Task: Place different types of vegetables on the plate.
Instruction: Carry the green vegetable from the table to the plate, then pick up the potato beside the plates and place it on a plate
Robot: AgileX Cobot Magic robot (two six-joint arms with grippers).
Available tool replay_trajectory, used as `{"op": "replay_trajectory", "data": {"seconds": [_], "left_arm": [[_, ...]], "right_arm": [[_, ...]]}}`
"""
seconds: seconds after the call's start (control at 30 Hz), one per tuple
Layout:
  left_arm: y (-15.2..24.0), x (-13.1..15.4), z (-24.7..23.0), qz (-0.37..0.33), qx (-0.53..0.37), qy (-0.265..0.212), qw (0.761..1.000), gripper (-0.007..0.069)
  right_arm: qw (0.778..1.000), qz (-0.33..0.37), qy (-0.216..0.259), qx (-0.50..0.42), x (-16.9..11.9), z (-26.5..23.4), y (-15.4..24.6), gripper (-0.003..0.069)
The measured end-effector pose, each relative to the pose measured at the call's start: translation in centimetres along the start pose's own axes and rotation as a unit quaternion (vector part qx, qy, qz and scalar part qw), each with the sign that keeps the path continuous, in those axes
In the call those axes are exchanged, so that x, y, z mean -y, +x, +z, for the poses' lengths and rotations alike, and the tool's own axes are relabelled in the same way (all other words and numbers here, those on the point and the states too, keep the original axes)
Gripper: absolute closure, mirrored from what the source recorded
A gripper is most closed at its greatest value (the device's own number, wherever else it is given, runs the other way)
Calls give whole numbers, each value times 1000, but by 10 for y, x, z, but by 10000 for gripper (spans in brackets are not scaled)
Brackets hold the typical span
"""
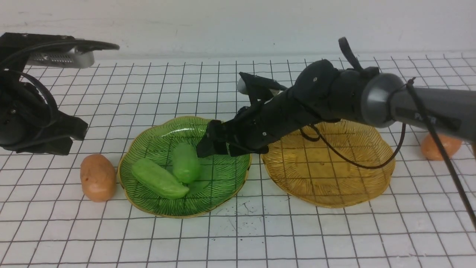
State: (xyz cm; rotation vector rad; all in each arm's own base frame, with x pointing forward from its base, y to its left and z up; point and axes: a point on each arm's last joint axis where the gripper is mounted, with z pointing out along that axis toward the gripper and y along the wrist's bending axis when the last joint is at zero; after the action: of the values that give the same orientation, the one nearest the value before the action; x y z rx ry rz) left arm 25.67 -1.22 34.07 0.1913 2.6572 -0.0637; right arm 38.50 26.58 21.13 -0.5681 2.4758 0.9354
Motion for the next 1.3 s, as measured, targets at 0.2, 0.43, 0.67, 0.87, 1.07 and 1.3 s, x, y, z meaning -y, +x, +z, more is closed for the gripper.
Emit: {"op": "replay_trajectory", "data": {"seconds": [0.2,0.43,0.67,0.87,1.07,1.3], "left_arm": [[2,-22,1,-66,-3,-28,997,629],[-3,-42,27,-133,-22,-7,991,629],[-21,-52,84,-132,-13,12,991,471],[-28,-61,125,-140,-2,2,990,58],[-24,-65,168,-160,-30,9,987,-57],[-18,-66,193,-176,-57,13,983,62]], "right_arm": [[1000,-24,12,0,10,-87,-18,179],[997,-36,63,21,13,-195,-18,477],[986,-37,115,115,-10,-308,-1,671],[981,-57,138,127,-25,-329,8,671],[980,-59,146,124,-23,-329,8,671],[979,-60,149,122,-23,-329,9,673]]}}
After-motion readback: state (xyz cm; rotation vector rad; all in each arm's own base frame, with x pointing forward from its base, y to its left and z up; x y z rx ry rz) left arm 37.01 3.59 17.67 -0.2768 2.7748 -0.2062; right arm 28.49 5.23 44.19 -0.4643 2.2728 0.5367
